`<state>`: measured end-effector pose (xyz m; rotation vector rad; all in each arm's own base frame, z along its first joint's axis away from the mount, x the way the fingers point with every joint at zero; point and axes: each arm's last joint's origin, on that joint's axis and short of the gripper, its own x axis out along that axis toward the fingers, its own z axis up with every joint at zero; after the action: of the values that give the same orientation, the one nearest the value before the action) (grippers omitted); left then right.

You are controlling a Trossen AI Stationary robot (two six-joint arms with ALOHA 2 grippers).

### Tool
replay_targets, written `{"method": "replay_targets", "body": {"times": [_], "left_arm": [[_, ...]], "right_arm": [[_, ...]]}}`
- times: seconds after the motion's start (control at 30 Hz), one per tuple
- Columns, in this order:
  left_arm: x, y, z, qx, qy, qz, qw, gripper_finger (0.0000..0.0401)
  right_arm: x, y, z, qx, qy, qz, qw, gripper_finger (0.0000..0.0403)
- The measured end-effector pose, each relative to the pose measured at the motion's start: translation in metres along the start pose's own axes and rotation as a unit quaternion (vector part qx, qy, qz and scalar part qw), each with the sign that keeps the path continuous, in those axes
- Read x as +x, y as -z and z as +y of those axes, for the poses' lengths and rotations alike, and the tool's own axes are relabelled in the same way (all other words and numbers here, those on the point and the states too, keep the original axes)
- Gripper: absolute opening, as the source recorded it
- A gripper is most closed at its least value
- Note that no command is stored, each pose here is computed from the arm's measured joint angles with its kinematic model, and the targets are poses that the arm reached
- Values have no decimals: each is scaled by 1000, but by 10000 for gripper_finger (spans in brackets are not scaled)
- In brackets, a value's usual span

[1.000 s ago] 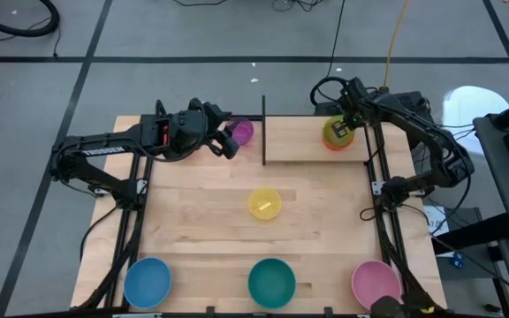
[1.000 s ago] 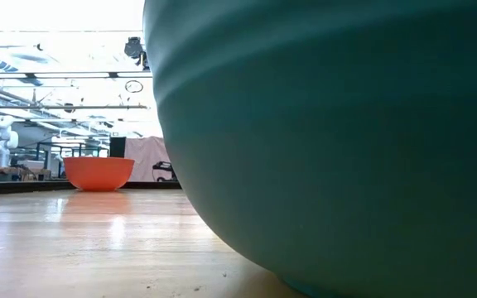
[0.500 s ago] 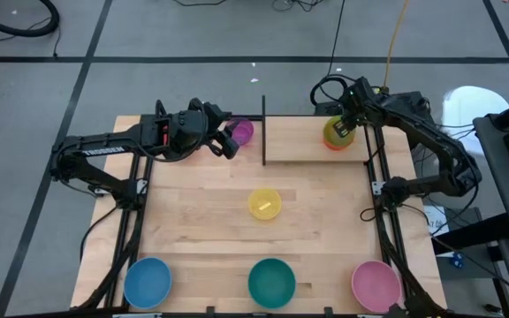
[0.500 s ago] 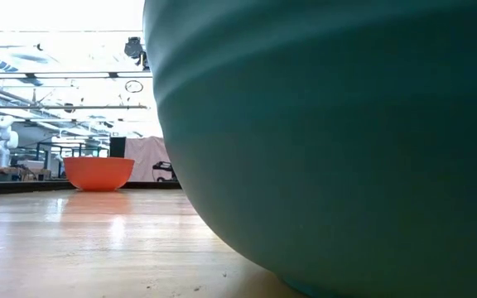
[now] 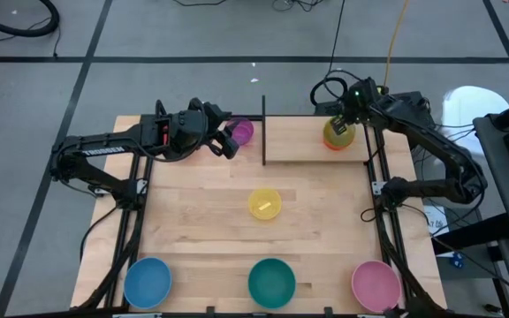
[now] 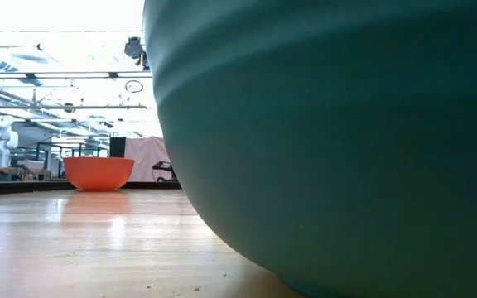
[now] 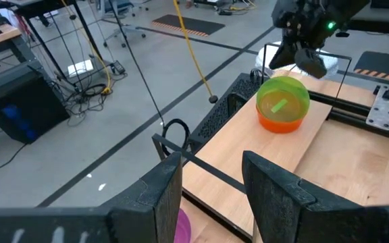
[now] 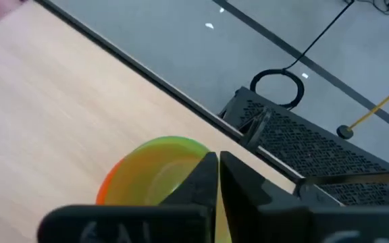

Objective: Place and stack bowls onto a shelf
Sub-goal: Stack the small green bowl on top of the small orange bowl on the shelf, then stack the small yellow bowl on top of the small green bowl on the shelf

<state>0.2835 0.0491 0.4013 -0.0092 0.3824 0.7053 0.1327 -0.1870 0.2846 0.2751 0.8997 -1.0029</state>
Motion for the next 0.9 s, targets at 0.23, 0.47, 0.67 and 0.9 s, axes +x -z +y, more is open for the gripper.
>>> {"method": "replay_targets", "body": {"times": [0.23, 0.47, 0.67, 0.9], "left_arm": [[0, 0, 0, -1, 0, 0, 1000, 161], [0, 0, 0, -1, 0, -1, 1000, 161], [0, 0, 0, -1, 0, -1, 1000, 161], [0, 5, 1, 14, -1, 23, 1000, 161]], "right_arm": [[35, 32, -1, 4, 40, 8, 999, 1], [50, 52, -1, 4, 32, 20, 999, 0], [29, 37, 2, 12, 9, -22, 1000, 0], [-37, 12, 8, -5, -61, -131, 990, 0]]}}
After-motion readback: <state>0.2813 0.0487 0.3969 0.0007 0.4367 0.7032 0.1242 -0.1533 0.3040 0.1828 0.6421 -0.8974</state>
